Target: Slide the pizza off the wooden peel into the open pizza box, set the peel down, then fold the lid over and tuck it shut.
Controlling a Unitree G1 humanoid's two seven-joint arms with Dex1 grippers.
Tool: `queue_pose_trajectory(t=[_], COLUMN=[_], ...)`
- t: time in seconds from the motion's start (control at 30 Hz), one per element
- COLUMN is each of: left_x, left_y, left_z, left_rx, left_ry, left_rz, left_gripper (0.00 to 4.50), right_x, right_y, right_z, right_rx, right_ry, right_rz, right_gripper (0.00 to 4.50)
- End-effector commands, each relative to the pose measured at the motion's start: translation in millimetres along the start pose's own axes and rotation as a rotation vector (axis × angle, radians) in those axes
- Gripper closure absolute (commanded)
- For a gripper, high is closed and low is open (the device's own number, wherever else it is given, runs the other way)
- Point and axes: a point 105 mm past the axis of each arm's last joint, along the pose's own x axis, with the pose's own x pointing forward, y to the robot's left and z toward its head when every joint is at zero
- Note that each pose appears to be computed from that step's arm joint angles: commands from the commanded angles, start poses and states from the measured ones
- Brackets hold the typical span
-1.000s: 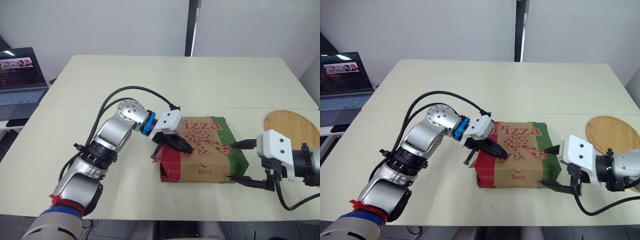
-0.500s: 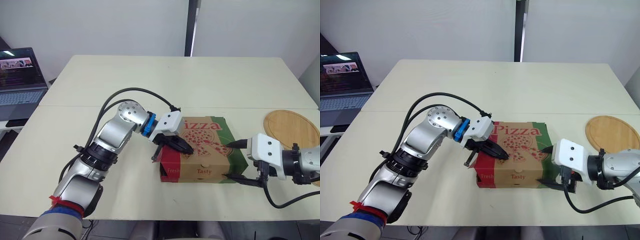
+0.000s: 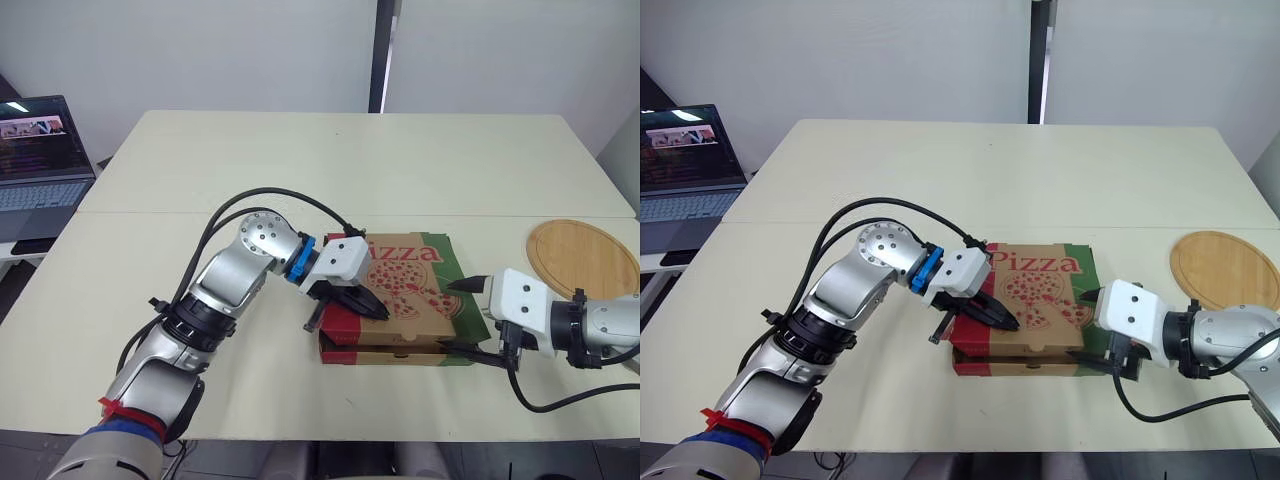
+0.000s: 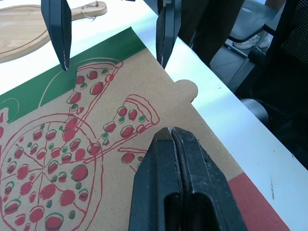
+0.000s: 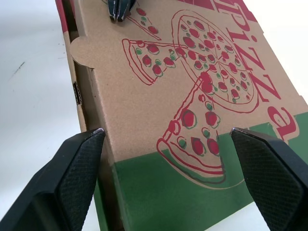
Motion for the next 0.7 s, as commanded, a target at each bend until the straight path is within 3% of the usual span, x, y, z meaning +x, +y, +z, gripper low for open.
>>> queue_pose_trajectory(t=[0.03, 0.43, 0.7], left_x=[2.9, 4.7, 1.3], left_y=[-0.4, 4.6, 10.3], left_z=[3.9, -2.0, 1.5], left_rx=[0.031, 0.035, 0.028], left_ry=[0.006, 0.027, 0.008], left_rz=[0.001, 0.037, 0.065], left_gripper=[4.5, 4.5, 4.5], right_x=[-6.2, -37.4, -32.4], right_y=[2.0, -2.4, 15.9], right_z=[6.9, 16.0, 6.7], right_rx=[-0.016, 0.123, 0.071], right_ry=[-0.017, -0.085, -0.002], right_rz=[-0.009, -0.045, 0.052], right_gripper=[0.02, 0.02, 0.02])
